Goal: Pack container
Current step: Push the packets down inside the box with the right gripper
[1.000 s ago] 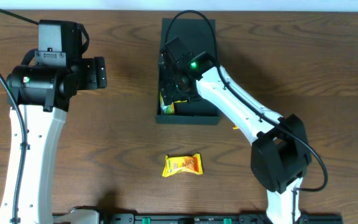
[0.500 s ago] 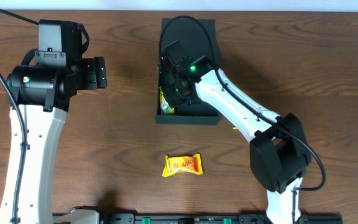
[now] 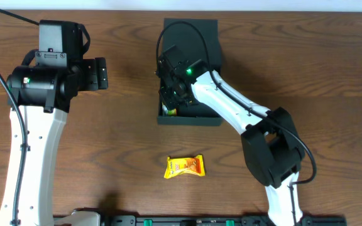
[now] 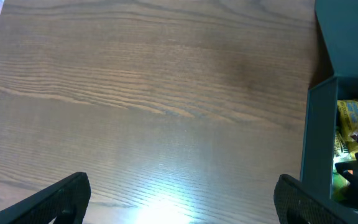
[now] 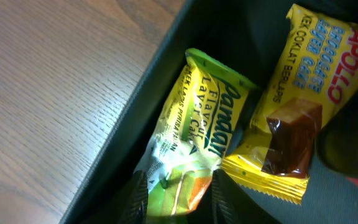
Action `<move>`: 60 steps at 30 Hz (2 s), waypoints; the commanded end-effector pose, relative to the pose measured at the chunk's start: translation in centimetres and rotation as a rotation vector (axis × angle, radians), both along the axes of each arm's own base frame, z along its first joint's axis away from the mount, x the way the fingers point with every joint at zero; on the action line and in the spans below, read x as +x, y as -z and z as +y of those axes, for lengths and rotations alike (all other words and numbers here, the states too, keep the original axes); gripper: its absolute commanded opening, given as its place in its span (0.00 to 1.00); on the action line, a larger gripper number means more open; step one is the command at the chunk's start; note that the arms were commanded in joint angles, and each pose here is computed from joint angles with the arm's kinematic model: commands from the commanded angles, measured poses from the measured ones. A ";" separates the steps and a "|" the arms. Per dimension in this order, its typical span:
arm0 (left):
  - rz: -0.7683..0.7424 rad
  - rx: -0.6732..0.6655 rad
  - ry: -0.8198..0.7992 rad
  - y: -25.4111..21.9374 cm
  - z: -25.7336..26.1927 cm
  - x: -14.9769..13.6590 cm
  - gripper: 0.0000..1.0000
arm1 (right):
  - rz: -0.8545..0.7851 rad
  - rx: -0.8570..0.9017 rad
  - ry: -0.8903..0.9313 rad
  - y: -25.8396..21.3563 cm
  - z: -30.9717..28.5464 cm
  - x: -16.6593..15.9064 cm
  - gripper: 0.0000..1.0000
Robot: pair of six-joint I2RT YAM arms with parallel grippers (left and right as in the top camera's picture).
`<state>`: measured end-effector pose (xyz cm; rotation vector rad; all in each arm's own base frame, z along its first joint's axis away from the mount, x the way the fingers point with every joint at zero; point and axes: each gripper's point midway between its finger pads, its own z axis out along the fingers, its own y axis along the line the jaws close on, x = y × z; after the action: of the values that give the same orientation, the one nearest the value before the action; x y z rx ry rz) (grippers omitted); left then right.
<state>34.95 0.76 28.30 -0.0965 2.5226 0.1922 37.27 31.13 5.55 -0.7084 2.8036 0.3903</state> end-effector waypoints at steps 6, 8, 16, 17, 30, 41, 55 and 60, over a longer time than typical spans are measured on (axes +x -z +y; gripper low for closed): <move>-0.016 0.019 -0.004 -0.2 0.5 0.5 0.95 | 0.004 -0.003 -0.027 1.6 0.6 0.0 0.34; -0.020 0.019 -0.003 -0.3 0.4 0.6 0.95 | 0.007 -0.018 -0.024 2.2 0.5 0.1 0.33; -0.022 0.019 -0.004 -0.3 0.5 0.6 0.95 | -0.036 -0.058 -0.002 2.4 -0.3 1.1 0.33; -0.022 0.019 -0.003 -0.3 0.4 0.6 0.95 | -0.037 -0.057 -0.002 2.4 -0.3 1.1 0.33; -0.022 0.019 -0.003 -0.3 0.4 0.6 0.95 | -0.064 -0.053 0.004 2.2 -0.1 1.7 0.01; -0.022 0.019 -0.003 -0.3 0.4 0.6 0.95 | -0.061 -0.043 0.042 2.1 -0.4 2.1 0.39; -0.022 0.019 -0.003 -0.3 0.4 0.6 0.95 | -0.084 -0.025 0.047 2.7 0.2 3.0 0.30; -0.024 0.019 -0.004 -0.4 0.4 0.7 0.95 | -0.088 -0.022 0.049 2.7 0.2 3.1 0.17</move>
<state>35.46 0.72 28.66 -0.0992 2.4975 0.1873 40.23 31.69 3.42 -0.6587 2.7281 0.3258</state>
